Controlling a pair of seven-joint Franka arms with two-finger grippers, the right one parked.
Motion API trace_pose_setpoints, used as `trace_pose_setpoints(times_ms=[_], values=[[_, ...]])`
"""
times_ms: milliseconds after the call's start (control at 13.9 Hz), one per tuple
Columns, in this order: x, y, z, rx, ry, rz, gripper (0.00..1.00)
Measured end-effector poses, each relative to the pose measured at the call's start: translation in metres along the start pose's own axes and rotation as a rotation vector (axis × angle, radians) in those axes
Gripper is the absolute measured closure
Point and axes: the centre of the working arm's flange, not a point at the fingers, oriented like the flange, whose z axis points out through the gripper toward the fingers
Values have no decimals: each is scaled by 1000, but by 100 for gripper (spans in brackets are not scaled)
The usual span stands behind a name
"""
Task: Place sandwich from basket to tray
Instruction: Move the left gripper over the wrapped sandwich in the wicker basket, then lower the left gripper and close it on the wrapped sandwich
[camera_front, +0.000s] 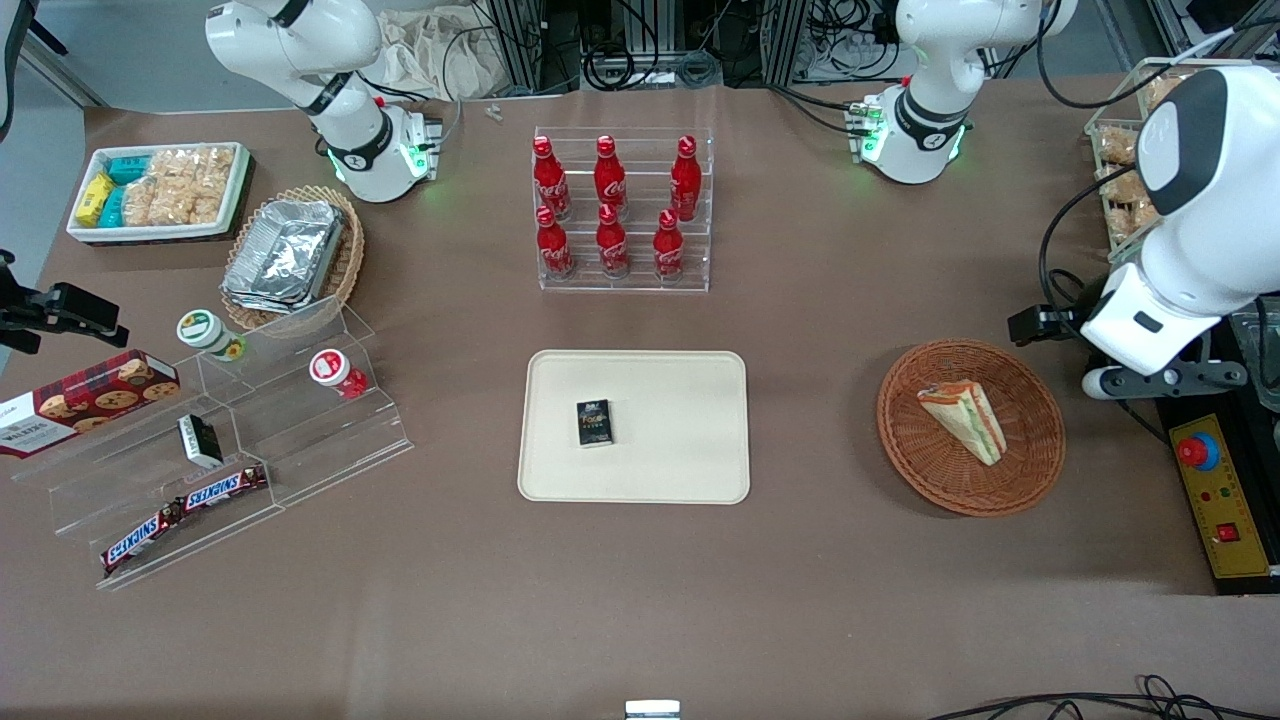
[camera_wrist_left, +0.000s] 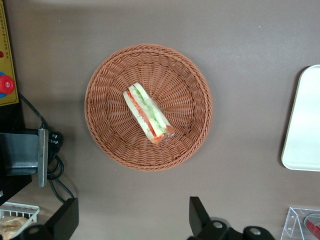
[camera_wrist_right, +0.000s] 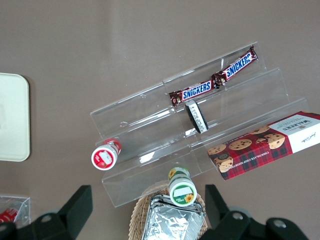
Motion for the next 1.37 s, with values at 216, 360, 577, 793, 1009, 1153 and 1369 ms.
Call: trace_pose_setpoints(times_ms=[216,360,577,793,1009,1153,1369], values=[[5,0,4,-1,-9,0,0],[9,-1,12,-2,-22,-1,0],[19,-2,35,-4,-39,-39,0],[27,-9,77,-13,5,-185,0],[32,-16,126,-33,62,-340,0],[33,-15,152,-37,51,-432,0],[39,-13,177,-41,37,-518,0]])
